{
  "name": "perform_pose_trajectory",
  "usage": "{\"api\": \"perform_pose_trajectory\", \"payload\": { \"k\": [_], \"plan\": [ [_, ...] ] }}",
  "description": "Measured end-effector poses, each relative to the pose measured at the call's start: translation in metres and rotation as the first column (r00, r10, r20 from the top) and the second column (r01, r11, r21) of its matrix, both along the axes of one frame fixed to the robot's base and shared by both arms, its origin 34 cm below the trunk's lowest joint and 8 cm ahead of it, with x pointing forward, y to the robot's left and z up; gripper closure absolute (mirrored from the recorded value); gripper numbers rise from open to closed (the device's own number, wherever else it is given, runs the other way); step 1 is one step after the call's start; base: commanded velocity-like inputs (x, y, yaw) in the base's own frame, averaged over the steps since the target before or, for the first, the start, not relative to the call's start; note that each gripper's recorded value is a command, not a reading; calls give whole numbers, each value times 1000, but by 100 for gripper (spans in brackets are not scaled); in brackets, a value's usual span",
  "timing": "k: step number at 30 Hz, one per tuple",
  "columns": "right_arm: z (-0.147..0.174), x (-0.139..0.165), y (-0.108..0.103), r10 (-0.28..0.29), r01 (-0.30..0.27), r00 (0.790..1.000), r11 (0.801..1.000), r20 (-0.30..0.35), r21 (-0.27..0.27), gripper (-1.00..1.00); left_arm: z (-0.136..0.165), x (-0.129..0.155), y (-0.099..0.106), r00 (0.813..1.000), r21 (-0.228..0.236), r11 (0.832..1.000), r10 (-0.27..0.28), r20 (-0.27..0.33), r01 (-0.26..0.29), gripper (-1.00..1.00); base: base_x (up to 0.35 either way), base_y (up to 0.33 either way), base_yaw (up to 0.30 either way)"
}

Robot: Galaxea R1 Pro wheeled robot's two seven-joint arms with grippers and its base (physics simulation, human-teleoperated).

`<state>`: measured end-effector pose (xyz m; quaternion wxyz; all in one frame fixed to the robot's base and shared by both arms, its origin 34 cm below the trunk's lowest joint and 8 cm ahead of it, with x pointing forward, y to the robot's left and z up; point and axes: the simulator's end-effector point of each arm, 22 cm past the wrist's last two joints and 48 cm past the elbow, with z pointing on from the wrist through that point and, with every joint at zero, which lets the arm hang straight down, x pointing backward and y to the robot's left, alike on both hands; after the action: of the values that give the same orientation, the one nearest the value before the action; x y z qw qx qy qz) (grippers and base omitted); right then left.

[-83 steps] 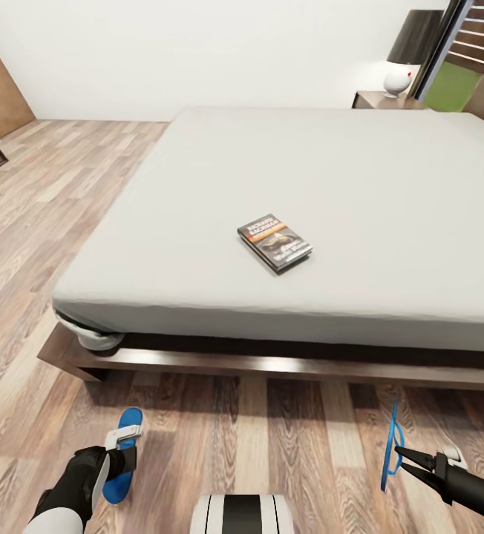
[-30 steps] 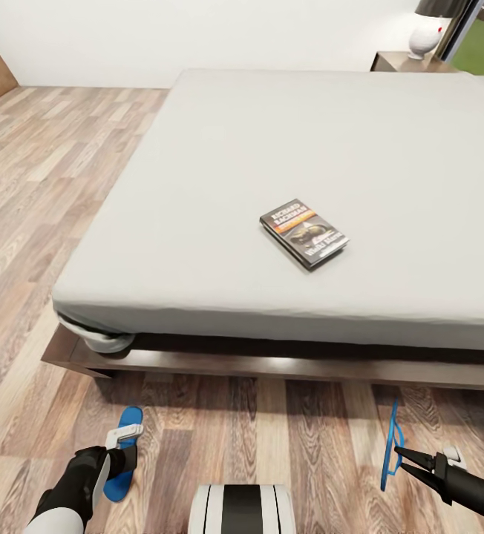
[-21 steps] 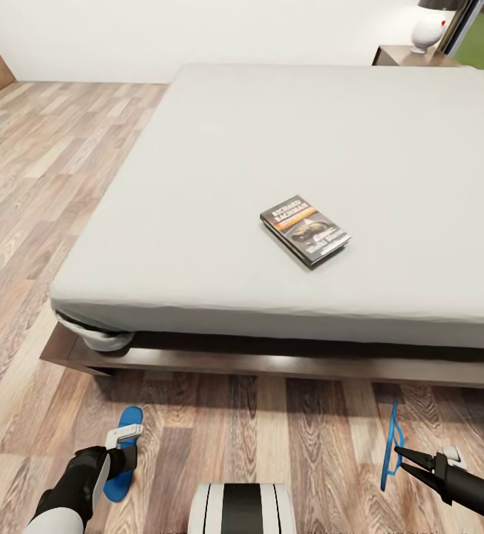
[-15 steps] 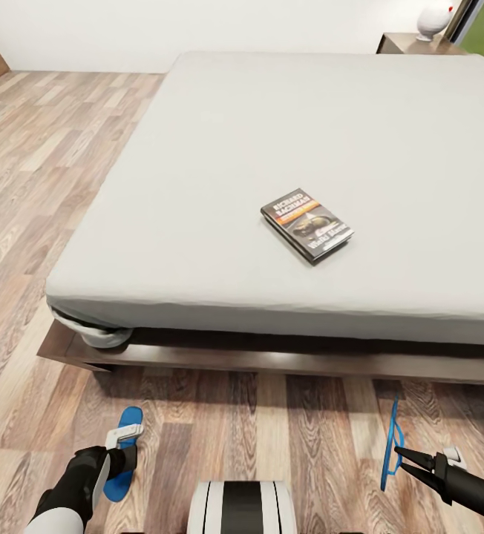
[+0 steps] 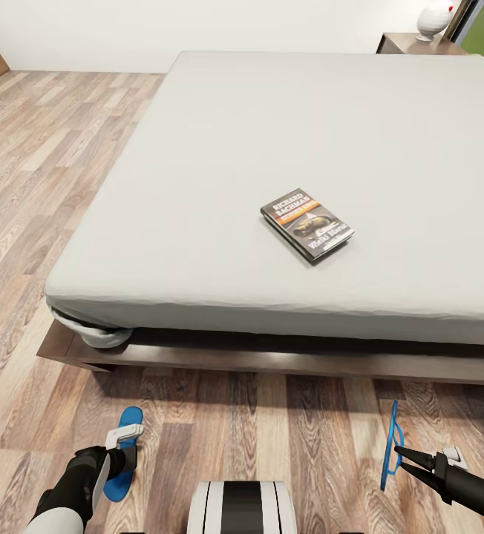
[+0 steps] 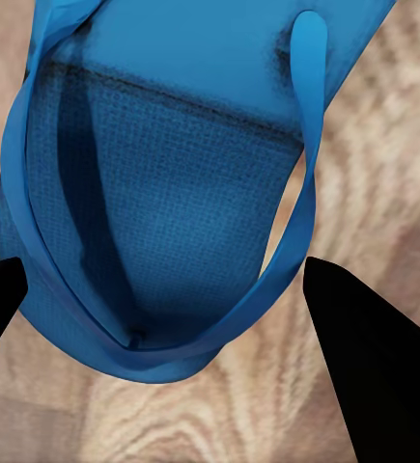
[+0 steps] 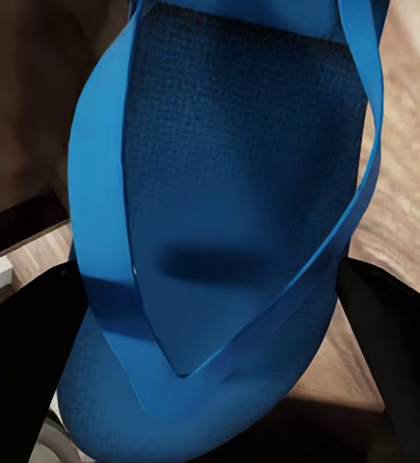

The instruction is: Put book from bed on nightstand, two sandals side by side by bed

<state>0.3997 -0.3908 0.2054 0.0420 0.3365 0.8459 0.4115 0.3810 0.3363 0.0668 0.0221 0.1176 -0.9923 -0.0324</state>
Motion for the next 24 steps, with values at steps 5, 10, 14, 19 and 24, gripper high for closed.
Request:
{"api": "perform_pose_trajectory", "payload": {
  "k": [5, 10, 14, 19, 24],
  "plan": [
    [1, 1, 0, -2, 2, 1000, 1000, 3, 1, 100, 0, 0, 0, 1000, 0, 1000, 0, 0, 0, 100, 0, 0, 0],
    [1, 2, 0, 0, 0, 1000, 1000, 6, 2, 100, 0, 0, 0, 1000, 0, 1000, 0, 0, 0, 100, 0, 0, 0],
    [-2, -1, 0, 1, -1, 1000, 1000, -2, 1, 100, -3, -4, 0, 1000, 0, 1000, 0, -8, 0, 100, 0, 0, 0],
    [-3, -2, 0, 0, 0, 1000, 1000, -6, 1, 100, -4, -5, 0, 1000, 0, 1000, 0, -12, 0, 100, 0, 0, 0],
    [-3, -2, 0, 1, -1, 1000, 1000, -6, 0, 100, -4, -5, 0, 1000, 0, 1000, 0, -12, 0, 100, 0, 0, 0]
  ]
}}
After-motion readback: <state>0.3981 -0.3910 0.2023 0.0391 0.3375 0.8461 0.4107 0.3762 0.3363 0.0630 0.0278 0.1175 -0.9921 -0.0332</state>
